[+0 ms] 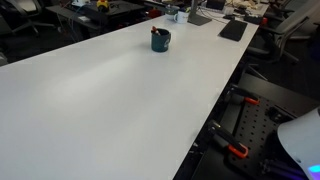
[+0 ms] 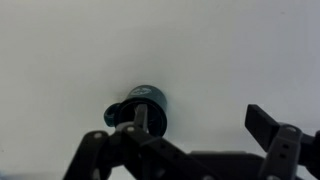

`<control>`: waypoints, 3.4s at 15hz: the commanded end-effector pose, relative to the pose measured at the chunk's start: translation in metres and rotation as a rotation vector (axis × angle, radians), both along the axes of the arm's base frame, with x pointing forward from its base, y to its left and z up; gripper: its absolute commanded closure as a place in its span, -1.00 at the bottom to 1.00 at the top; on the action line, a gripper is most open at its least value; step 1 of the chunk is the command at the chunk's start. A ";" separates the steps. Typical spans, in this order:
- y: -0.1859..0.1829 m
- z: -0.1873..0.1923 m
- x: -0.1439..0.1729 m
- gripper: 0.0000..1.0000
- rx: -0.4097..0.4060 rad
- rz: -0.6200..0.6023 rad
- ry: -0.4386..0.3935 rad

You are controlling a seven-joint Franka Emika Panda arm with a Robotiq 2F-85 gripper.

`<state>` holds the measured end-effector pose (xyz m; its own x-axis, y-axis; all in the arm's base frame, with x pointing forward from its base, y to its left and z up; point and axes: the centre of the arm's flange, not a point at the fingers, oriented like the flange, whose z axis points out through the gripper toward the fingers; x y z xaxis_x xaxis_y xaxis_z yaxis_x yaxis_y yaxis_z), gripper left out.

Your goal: Take the marker out of the cup

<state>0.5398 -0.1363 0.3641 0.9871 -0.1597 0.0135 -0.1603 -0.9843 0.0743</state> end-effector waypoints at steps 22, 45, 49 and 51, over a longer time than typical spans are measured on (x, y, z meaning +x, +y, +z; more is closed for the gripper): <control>-0.081 -0.085 0.034 -0.81 -0.194 0.073 -0.093; -0.109 -0.126 0.049 -0.98 -0.181 0.244 -0.121; -0.110 -0.142 0.077 -1.00 -0.143 0.272 -0.125; -0.110 -0.148 0.089 -1.00 -0.135 0.299 -0.143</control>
